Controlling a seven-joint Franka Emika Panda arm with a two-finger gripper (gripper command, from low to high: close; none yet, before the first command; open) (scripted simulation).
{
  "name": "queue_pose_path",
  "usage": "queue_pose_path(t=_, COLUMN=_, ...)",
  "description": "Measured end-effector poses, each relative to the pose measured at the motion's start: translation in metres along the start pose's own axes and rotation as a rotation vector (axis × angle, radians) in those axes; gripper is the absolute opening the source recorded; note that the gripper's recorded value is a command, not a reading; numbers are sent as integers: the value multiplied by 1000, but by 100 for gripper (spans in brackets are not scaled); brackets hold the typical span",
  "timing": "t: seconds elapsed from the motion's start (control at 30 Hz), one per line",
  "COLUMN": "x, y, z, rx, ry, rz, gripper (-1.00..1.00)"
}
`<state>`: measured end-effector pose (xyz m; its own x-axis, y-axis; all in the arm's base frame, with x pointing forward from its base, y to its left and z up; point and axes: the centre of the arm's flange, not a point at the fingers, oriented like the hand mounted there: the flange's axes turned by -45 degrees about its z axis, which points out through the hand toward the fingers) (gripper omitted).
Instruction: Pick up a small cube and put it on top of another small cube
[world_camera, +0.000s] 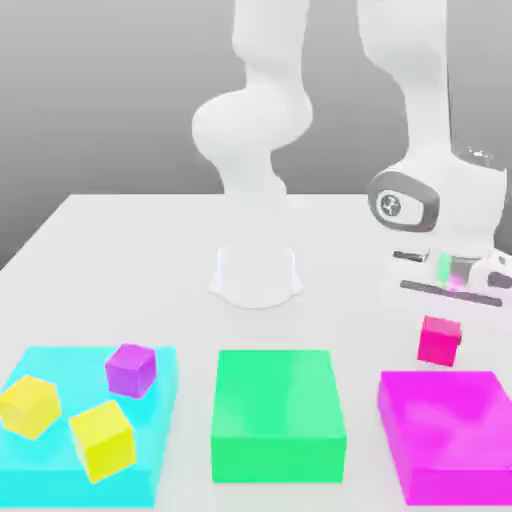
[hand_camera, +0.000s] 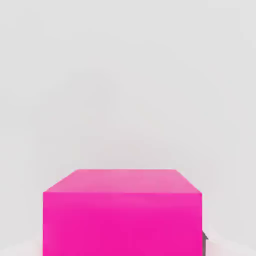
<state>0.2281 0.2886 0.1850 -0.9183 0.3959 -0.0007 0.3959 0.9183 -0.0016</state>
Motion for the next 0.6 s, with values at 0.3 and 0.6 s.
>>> queue_pose_path(t=0.3, x=-151, y=-65, z=-61, rx=-8, ry=-15, rz=328, gripper=-100)
queue_pose_path(t=0.6, x=-273, y=-234, z=-110, rx=-4, ry=-16, rz=734, gripper=-100)
